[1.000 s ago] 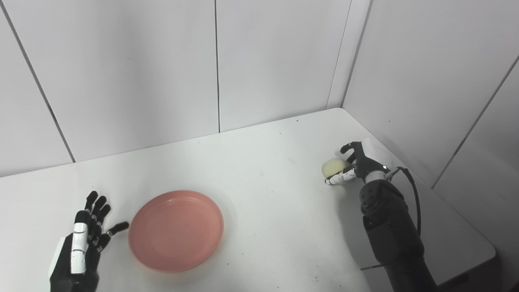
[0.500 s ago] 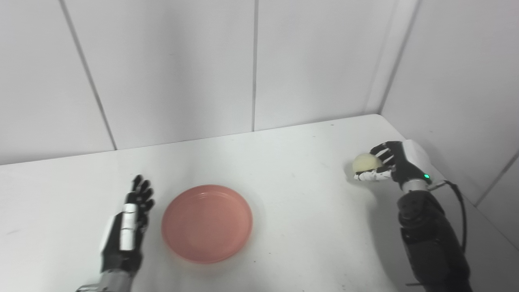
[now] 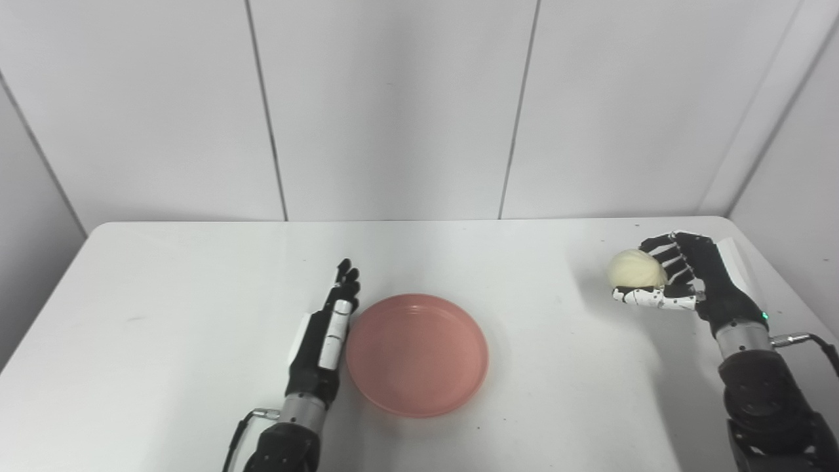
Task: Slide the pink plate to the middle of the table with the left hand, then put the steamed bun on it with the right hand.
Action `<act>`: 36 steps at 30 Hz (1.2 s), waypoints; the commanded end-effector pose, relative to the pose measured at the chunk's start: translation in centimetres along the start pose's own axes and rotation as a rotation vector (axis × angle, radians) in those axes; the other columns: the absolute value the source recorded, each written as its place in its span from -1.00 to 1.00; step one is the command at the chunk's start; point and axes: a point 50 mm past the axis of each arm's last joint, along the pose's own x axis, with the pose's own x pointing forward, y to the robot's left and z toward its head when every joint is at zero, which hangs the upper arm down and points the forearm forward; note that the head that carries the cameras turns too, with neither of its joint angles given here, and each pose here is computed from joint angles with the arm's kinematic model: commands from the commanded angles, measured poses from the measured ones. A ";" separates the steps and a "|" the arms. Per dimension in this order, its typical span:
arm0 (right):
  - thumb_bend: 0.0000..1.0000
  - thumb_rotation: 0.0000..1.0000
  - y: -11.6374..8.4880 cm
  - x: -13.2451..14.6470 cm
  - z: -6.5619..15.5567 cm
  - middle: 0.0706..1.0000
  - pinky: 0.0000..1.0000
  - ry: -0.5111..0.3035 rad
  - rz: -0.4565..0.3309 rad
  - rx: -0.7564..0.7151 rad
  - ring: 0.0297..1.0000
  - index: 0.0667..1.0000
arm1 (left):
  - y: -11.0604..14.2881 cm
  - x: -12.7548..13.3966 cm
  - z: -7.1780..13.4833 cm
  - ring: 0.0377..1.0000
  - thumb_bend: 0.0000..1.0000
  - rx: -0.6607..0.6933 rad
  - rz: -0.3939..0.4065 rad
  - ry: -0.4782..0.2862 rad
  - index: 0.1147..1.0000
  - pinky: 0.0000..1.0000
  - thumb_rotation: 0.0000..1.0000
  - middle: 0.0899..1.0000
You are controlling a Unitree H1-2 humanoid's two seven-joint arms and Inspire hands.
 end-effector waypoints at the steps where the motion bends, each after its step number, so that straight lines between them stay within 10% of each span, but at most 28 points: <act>1: 0.04 -1.00 -0.6 0.2 2.6 -0.14 -0.39 -0.136 -0.001 0.014 -0.32 -0.08 | -1.0 -0.7 -1.3 1.00 0.41 0.001 -0.002 0.011 1.00 1.00 1.00 1.00; 20: 0.04 -1.00 6.5 -1.7 11.5 -0.15 -0.45 -0.312 0.247 0.080 -0.34 -0.06 | -1.9 -0.4 -0.9 1.00 0.43 -0.004 0.006 0.022 1.00 1.00 1.00 1.00; 36: 0.03 -1.00 13.1 -1.4 10.7 -0.19 -0.47 -0.281 0.413 0.043 -0.34 -0.02 | -2.1 -0.4 -0.4 1.00 0.44 -0.014 0.000 0.042 1.00 1.00 1.00 1.00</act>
